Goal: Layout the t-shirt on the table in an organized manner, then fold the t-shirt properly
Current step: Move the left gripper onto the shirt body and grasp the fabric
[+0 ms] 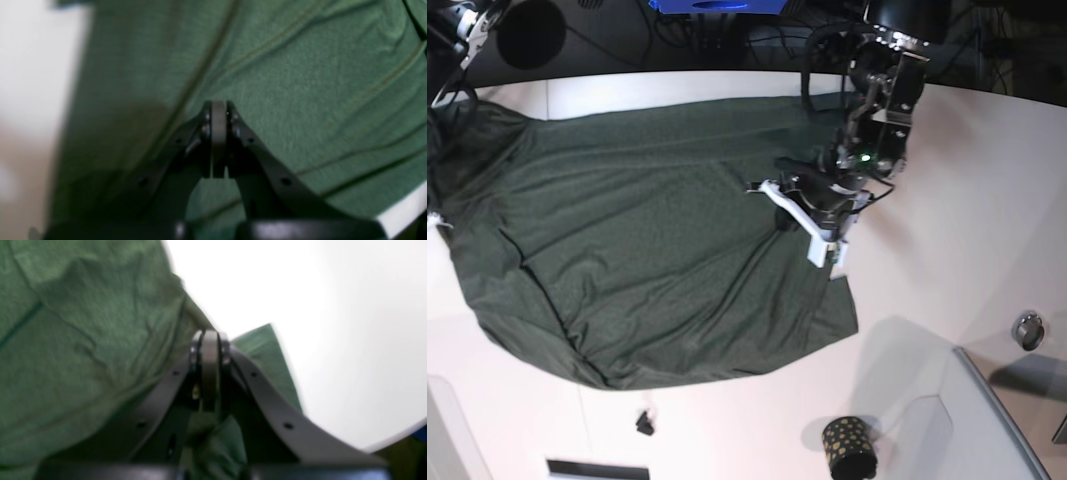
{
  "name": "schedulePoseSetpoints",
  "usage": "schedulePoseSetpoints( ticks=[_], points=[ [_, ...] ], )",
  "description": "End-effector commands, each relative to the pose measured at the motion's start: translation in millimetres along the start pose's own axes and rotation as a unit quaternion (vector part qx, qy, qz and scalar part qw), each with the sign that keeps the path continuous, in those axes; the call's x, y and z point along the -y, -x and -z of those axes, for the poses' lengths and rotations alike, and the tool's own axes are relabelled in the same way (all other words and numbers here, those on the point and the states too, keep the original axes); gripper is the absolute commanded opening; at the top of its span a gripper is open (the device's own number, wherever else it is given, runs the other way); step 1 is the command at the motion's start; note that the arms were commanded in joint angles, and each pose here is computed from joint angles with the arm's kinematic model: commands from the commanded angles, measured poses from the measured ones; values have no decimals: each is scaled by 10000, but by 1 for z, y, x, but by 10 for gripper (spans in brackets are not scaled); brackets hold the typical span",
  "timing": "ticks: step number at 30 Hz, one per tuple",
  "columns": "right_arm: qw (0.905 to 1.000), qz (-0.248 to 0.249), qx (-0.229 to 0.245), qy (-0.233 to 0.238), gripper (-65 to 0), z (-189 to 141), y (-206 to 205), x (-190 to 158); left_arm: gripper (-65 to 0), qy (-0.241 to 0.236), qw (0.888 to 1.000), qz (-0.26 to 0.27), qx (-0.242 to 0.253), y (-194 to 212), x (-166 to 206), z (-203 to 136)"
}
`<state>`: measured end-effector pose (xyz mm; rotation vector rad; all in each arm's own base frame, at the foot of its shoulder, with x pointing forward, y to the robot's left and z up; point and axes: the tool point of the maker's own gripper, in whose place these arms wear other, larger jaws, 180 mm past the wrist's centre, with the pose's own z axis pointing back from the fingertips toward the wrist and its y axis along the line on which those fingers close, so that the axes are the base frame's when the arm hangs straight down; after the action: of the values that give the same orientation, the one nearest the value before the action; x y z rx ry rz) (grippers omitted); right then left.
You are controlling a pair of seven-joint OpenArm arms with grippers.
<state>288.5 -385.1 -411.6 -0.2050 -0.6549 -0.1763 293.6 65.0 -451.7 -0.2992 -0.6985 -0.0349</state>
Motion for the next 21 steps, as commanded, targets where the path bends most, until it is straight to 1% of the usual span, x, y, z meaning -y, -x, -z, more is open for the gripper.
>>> schedulePoseSetpoints(
  ticks=[1,4,7,8,10,11,12,14,18,21],
  points=[
    [9997,-40,227,23,-641,-2,-18,4,-650,10,9997,55,248,-17,1,7],
    [9997,-66,195,-119,-641,2,-15,-11,-650,-5,9996,166,248,-14,2,34],
    [9995,-59,116,-282,-642,5,-6,-27,-650,-75,9992,324,239,-12,-4,52],
    [9988,-215,43,-438,-642,5,2,-36,-650,-89,9990,379,200,-11,-5,57],
    [9923,-834,-2,-912,-644,-1,13,-67,-650,-132,9988,470,53,-7,-8,62],
    [9889,-1039,24,-1060,-644,-6,16,-79,-650,-160,9987,474,2,-4,-11,63],
    [9875,-1121,57,-1110,-644,-10,18,-87,-650,-189,9987,470,-48,-1,-14,64],
    [9859,-1222,104,-1141,-644,-16,21,-95,-650,-331,9982,475,-171,8,-29,63],
    [9863,-1176,143,-1149,-644,-17,19,-97,-650,-656,9954,598,-368,26,-70,51],
    [9904,-995,146,-943,-642,-16,17,-90,-650,-874,9927,710,-426,28,-98,42]
  ],
)
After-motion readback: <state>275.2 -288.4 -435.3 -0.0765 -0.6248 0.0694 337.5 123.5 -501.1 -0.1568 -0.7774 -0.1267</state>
